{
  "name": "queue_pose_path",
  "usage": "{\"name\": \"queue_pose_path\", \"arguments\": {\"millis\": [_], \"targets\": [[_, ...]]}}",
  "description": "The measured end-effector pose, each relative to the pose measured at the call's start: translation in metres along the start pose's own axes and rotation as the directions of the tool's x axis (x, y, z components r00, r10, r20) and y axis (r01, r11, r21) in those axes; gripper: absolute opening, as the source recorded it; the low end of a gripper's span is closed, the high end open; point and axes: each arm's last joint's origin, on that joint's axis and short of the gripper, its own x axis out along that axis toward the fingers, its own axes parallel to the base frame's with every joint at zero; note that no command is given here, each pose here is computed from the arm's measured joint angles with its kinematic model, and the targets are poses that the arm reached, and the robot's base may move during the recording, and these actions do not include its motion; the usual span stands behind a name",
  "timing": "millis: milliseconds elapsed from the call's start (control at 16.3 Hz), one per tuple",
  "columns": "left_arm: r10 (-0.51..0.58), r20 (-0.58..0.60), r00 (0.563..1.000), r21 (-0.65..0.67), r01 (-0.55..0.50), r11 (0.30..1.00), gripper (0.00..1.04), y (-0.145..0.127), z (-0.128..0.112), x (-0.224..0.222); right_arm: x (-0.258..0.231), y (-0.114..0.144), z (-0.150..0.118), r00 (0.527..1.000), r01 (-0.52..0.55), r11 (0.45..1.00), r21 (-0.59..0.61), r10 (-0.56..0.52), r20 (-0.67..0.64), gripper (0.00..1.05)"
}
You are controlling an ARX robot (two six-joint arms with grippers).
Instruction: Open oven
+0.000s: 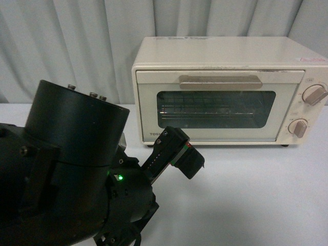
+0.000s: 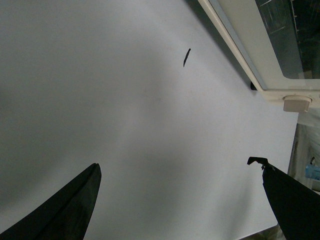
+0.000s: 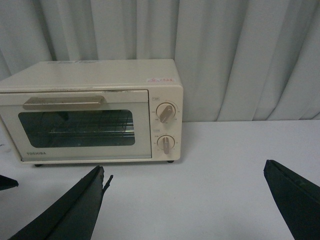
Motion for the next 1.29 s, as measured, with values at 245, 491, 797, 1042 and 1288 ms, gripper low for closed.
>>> {"name": "queue_pose_path", "arguments": {"millis": [245,491,797,1042,1288], "targets": [[0.024,0.044,0.999,0.005,-0.025,1.000,0.98,-0.003,-0.002,0.020,0.000,0.000,0.000,1.000,0.000,1.000,0.000,0.000,0.000,0.98],[0.088,0.035,0.996,-0.030,-0.087,0.996,0.98,0.013,-0.005,0.034,0.000,0.000,0.000,1.000,0.000,1.000,0.000,0.000,0.000,0.98],[0.101,0.036,0.994,-0.040,-0.099,0.994,0.98,0.011,-0.010,0.042,0.000,0.000,0.000,1.000,0.000,1.000,0.000,0.000,0.000,0.98],[0.105,0.038,0.994,-0.039,-0.103,0.994,0.98,0.011,-0.010,0.042,0.000,0.000,0.000,1.000,0.000,1.000,0.000,0.000,0.000,0.98],[0.104,0.039,0.994,-0.039,-0.103,0.994,0.98,0.010,-0.010,0.042,0.000,0.000,0.000,1.000,0.000,1.000,0.000,0.000,0.000,0.98]]}}
